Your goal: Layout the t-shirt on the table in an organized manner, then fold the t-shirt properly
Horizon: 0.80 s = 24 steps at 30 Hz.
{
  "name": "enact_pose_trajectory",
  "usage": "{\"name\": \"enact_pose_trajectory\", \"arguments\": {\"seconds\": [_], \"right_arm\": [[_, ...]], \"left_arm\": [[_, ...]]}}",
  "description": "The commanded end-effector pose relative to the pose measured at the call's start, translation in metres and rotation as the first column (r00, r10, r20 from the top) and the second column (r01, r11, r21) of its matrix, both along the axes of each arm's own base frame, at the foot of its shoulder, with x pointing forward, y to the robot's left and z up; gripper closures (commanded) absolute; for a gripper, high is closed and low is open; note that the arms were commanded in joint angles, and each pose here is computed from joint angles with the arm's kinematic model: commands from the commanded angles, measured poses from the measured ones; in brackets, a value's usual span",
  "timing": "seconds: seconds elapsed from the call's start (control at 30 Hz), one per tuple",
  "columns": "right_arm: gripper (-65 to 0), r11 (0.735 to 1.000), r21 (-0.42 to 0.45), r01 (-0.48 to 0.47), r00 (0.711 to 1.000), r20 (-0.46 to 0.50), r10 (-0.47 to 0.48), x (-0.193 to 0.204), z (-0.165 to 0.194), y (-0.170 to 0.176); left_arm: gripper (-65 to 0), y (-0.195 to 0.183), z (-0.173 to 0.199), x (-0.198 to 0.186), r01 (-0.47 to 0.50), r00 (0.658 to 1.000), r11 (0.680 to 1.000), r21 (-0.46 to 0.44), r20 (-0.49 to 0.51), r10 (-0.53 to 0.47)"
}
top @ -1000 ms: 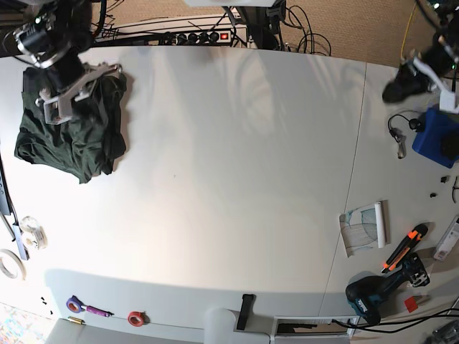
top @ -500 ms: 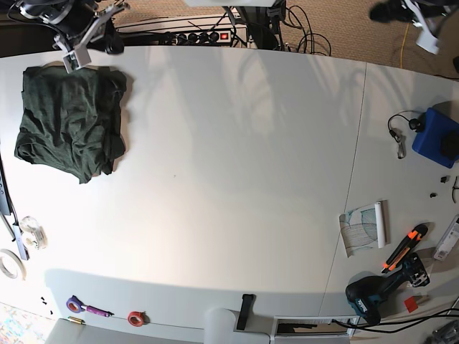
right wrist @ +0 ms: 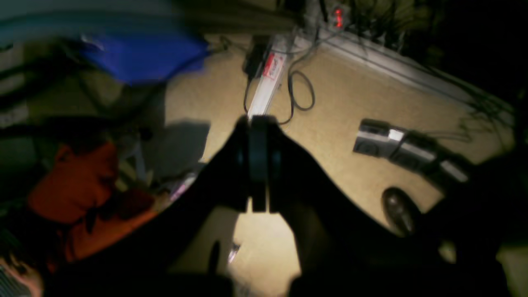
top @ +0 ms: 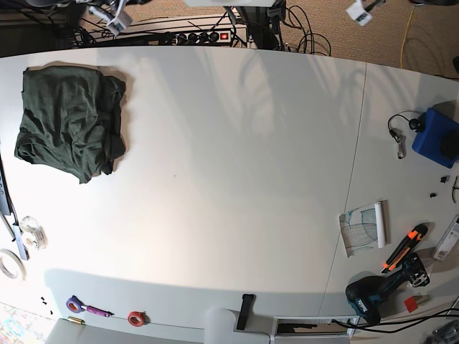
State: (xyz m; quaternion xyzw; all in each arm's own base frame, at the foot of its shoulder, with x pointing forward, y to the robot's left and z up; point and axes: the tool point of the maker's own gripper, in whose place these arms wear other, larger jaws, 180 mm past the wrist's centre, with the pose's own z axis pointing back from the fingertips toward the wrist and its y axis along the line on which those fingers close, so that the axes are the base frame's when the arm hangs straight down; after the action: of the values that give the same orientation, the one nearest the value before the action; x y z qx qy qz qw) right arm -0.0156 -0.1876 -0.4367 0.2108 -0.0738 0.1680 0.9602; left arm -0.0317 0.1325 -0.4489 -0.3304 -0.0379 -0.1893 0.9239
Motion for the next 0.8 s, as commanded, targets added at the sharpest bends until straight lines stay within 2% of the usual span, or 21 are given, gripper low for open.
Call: {"name": "enact_pose_trajectory", "arguments": {"seconds": [0.0, 0.07, 0.2, 0.33, 0.43, 0.47, 0.53, 0.63, 0.7, 0.77], "right_arm": [[0.0, 1.000, 0.001, 0.007, 1.000, -0.020, -0.007, -0.006, -0.008, -0.004], [0.0, 0.999, -0.009, 0.046, 0.996, -0.077, -0.046, -0.016, -0.035, -0.012], [0.0, 0.988, -0.026, 0.150, 0.975, -0.163, -0.152, -0.027, -0.081, -0.028], [0.0, 0.960, -0.035, 0.276, 0.941, -0.193, -0.278, -0.024, -0.117, -0.039], [0.0, 0.935, -0.045, 0.353, 0.909, -0.219, -0.354, -0.022, -0.138, -0.041], [0.0, 0.914, -0.093, 0.396, 0.885, -0.227, -0.407, -0.023, -0.147, -0.046], [0.0, 0.853, -0.206, 0.479, 0.825, -0.225, -0.518, -0.024, -0.164, -0.058], [0.0, 0.738, -0.357, 0.573, 0.735, -0.175, -0.655, -0.024, -0.184, -0.070], [0.0, 0.672, -0.411, 0.615, 0.693, -0.124, -0.710, -0.019, -0.193, -0.071], [0.0, 0.637, -0.427, 0.642, 0.670, -0.091, -0.737, -0.011, -0.200, -0.064]], "left_arm": [[0.0, 0.001, -0.001, -0.001, 0.021, 1.000, 1.000, 0.001, 0.012, -0.021], [0.0, 0.004, -0.014, 0.005, 0.025, 0.999, 0.999, 0.041, 0.031, -0.026], [0.0, 0.022, -0.047, 0.019, -0.026, 0.999, 0.987, 0.157, 0.049, 0.018], [0.0, 0.038, -0.079, 0.030, -0.087, 0.995, 0.965, 0.247, 0.060, 0.075], [0.0, 0.042, -0.102, 0.035, -0.110, 0.993, 0.954, 0.279, 0.070, 0.095], [0.0, 0.042, -0.109, 0.036, -0.123, 0.992, 0.951, 0.283, 0.075, 0.106], [0.0, 0.039, -0.123, 0.038, -0.142, 0.989, 0.947, 0.289, 0.078, 0.125], [0.0, 0.033, -0.141, 0.042, -0.162, 0.987, 0.934, 0.317, 0.066, 0.149], [0.0, 0.035, -0.153, 0.049, -0.188, 0.982, 0.908, 0.375, 0.074, 0.173], [0.0, 0.037, -0.162, 0.059, -0.207, 0.978, 0.881, 0.425, 0.104, 0.179]]}}
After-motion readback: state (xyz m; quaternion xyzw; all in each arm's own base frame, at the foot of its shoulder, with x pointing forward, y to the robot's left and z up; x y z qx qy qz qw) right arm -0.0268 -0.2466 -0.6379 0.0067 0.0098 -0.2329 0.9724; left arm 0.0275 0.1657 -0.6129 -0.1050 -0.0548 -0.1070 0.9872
